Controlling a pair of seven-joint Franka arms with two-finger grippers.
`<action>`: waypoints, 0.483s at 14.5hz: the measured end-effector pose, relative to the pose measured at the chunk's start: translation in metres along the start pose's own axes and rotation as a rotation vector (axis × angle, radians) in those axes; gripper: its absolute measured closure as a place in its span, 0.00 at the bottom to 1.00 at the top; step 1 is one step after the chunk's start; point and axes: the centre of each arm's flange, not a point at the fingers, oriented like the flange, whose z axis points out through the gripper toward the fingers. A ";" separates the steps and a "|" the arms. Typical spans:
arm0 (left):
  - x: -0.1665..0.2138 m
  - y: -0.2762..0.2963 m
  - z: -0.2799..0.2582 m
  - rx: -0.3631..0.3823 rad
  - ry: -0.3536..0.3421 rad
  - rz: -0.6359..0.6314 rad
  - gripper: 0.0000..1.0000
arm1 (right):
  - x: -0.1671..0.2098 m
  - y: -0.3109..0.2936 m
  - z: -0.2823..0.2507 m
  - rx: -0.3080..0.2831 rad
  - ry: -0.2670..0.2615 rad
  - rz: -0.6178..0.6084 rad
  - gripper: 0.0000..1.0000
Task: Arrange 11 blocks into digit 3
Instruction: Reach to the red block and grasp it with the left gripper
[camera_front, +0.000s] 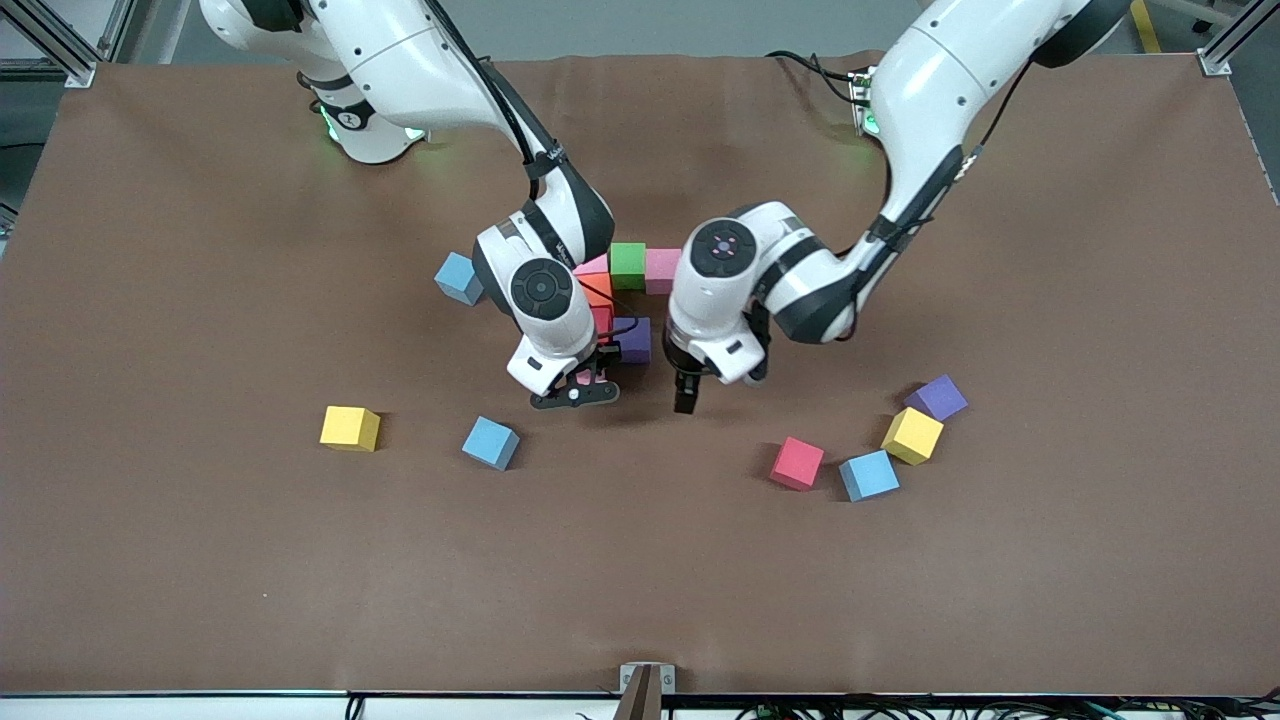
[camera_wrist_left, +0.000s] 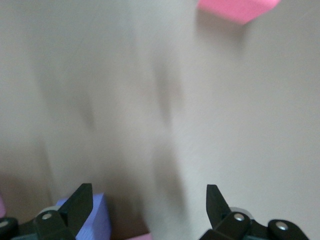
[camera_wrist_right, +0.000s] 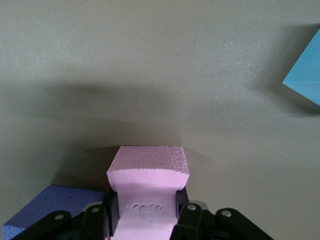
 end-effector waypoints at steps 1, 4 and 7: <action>0.017 0.010 -0.001 -0.004 0.002 0.016 0.00 | 0.000 0.000 0.000 0.000 0.000 0.004 0.53; 0.062 0.036 -0.006 -0.018 0.009 0.061 0.00 | -0.002 -0.003 0.000 0.001 -0.001 0.012 0.53; 0.094 0.056 -0.012 -0.038 0.022 0.148 0.00 | -0.002 -0.004 0.000 0.001 -0.001 0.024 0.53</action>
